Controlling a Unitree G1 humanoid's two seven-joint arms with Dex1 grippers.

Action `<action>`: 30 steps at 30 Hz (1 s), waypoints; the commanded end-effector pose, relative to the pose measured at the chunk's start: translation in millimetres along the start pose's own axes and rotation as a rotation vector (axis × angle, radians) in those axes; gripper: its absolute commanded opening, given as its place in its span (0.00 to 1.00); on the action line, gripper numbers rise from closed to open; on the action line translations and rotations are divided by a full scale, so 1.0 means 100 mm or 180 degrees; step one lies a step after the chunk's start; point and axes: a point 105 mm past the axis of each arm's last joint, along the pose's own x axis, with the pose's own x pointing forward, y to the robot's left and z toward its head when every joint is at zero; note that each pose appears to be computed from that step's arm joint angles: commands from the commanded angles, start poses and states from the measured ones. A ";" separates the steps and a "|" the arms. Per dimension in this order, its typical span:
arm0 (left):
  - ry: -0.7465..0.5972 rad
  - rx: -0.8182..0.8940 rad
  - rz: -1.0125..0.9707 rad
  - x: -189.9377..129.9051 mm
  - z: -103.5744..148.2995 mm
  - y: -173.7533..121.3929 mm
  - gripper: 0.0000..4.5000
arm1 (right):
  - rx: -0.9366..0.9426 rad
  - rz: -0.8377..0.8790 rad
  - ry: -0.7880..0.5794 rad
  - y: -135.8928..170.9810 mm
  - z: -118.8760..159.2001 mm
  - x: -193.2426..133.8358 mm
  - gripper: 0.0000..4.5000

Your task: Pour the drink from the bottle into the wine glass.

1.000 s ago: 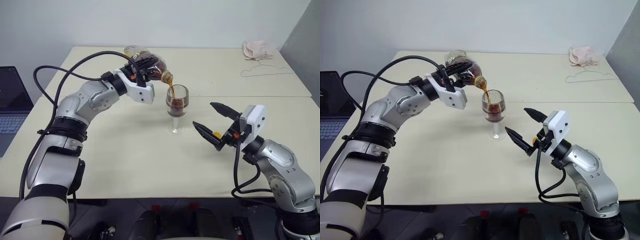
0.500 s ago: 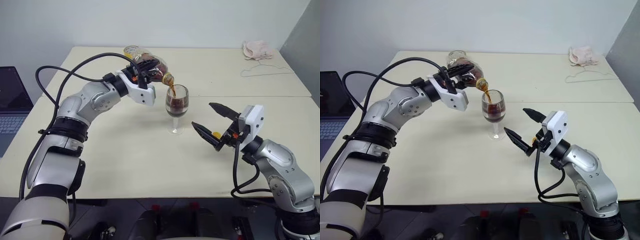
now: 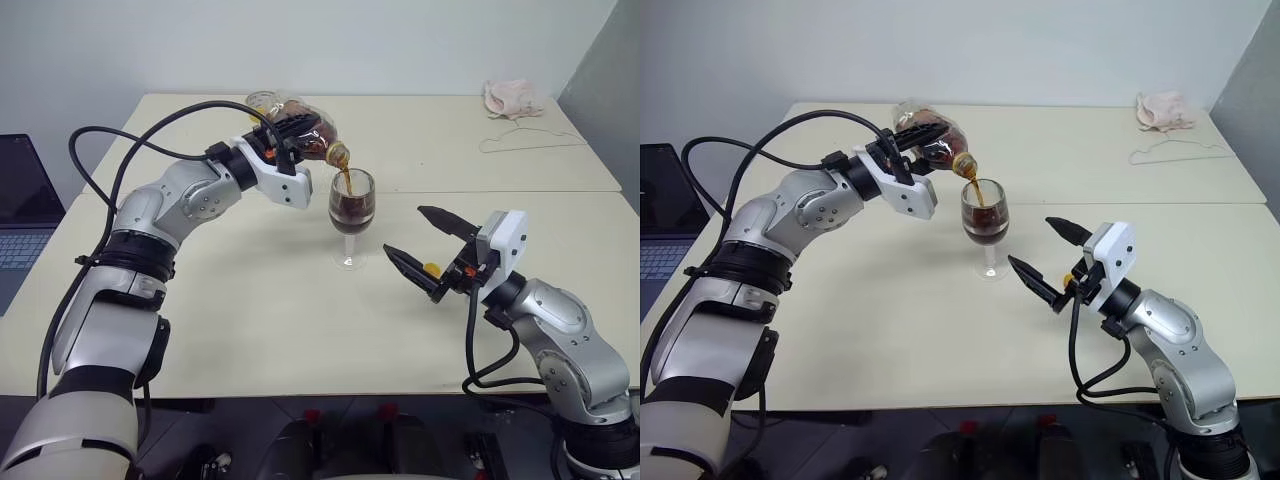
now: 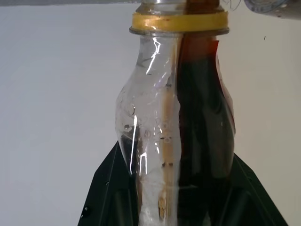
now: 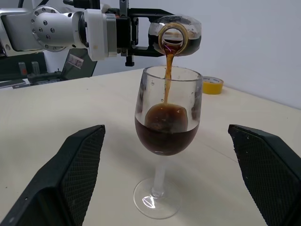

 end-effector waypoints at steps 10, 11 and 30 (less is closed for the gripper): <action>-0.0022 0.0065 0.0262 0.01 -0.01 0.26 0.31 | -0.0086 0.0008 -0.0083 0.01 0.09 -0.01 1.00; -0.0012 0.0003 0.0299 0.01 -0.01 0.27 0.31 | -0.0085 0.0011 -0.0081 0.01 0.09 -0.01 1.00; 0.0099 -0.1778 0.0891 -0.11 -0.15 0.41 0.31 | -0.0090 0.0018 -0.0004 0.00 0.04 -0.04 1.00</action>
